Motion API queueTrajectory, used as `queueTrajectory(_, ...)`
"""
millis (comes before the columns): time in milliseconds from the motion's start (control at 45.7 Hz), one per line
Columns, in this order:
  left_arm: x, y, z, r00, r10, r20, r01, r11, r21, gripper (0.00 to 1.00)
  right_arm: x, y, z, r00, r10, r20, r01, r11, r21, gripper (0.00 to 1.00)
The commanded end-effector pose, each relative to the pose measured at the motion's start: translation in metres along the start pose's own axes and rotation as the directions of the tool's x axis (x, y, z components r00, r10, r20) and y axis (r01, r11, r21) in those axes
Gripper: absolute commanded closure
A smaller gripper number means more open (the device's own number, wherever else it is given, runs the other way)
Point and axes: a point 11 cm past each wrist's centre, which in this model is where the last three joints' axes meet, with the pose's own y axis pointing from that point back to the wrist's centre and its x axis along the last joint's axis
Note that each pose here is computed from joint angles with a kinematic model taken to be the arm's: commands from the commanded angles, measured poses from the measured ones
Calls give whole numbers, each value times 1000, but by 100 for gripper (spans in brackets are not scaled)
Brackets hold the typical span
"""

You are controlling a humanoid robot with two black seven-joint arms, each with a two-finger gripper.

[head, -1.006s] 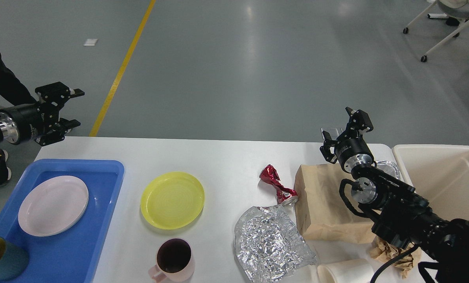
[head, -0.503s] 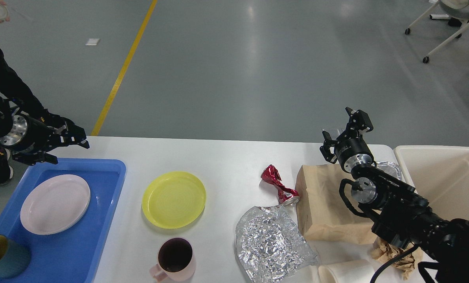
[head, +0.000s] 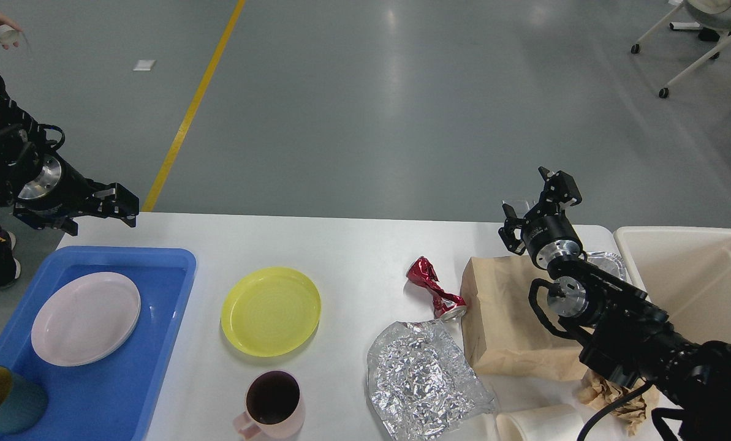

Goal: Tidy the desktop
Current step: 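Move the left gripper over the pink mug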

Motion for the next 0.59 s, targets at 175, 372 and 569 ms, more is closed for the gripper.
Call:
queueTrajectory(175, -22, 17, 29, 977, -160, 142, 155, 987, 48, 4, 0, 0, 0, 1000, 1, -1, -1, 1000, 1, 0)
queueTrajectory(372, -20, 45, 56, 965, -167, 203, 165, 986, 27, 4, 0, 0, 0, 1000, 0, 0, 0, 1000, 1, 0)
queueTrajectory(569, -28, 59, 82, 944, -196, 267, 199, 980, 16, 4, 0, 0, 0, 1000, 0, 0, 0, 1000, 0, 0)
